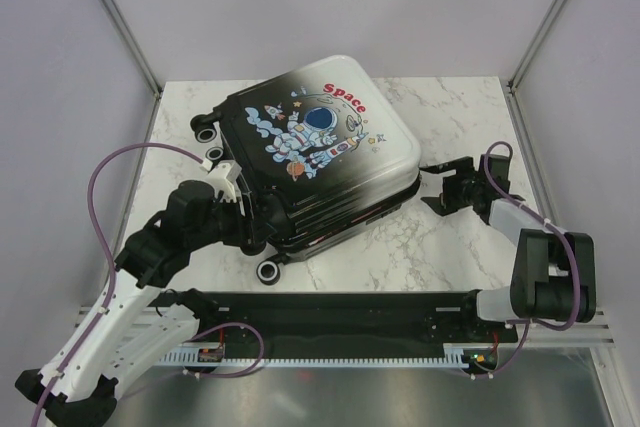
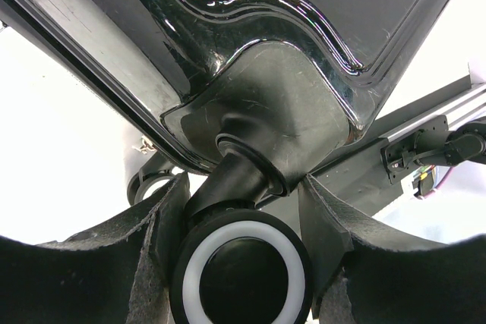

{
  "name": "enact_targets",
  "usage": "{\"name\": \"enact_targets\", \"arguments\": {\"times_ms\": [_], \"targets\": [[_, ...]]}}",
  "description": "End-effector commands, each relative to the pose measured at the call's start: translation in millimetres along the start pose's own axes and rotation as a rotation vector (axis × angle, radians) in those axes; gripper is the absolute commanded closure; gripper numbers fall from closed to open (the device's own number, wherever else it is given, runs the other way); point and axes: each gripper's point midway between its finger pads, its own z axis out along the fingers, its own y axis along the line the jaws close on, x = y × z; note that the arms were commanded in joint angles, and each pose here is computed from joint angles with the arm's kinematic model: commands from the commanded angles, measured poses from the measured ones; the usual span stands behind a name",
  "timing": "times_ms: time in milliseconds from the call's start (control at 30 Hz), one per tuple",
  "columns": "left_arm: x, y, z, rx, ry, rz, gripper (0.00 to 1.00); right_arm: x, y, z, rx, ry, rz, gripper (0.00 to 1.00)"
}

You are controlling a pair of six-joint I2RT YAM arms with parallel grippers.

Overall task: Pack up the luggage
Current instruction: Zip the luggage at the center of the board.

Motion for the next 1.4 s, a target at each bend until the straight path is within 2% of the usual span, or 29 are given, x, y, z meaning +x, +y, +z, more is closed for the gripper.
{"name": "enact_targets", "arguments": {"times_ms": [0, 233, 433, 500, 600, 633, 800, 1133, 1367], "targets": [[-56.3, 19.6, 1.0, -0.127, -0.25, -0.084, 0.98, -7.1, 26.6, 7.3, -0.057, -0.045, 0.022, 0.14], [-49.7, 22.8, 1.7, -0.128, -0.247, -0.085, 0.98, -3.3, 44.0, 12.6, -0.079, -0.06, 0.06, 0.24], [-45.0, 25.5, 1.2, -0.126, -0.251, -0.09, 0.98, -1.6, 60.7, 11.8, -0.104, -0.069, 0.094, 0.52], [-44.2, 25.5, 0.9, -0.125, -0.251, -0.088, 0.98, -1.1, 62.3, 11.8, -0.099, -0.07, 0.095, 0.55], [-44.6, 25.1, 0.5, -0.123, -0.252, -0.085, 0.98, 3.9, 64.1, 10.5, -0.094, -0.061, 0.083, 0.69], [-45.1, 24.8, 0.2, -0.121, -0.254, -0.085, 0.98, 6.2, 63.9, 9.7, -0.093, -0.058, 0.078, 0.77], [-45.8, 22.3, 0.3, -0.11, -0.252, -0.079, 0.98, 12.2, 49.0, 4.7, -0.038, -0.057, 0.066, 1.0], [-50.7, 17.5, 2.1, -0.089, -0.265, -0.097, 0.98, 13.3, 17.6, -38.2, 0.061, -0.176, 0.0, 1.0], [-48.2, 12.4, 4.6, -0.054, -0.259, -0.104, 0.98, 23.0, -3.8, -48.1, 0.118, -0.189, -0.023, 1.0]]}}
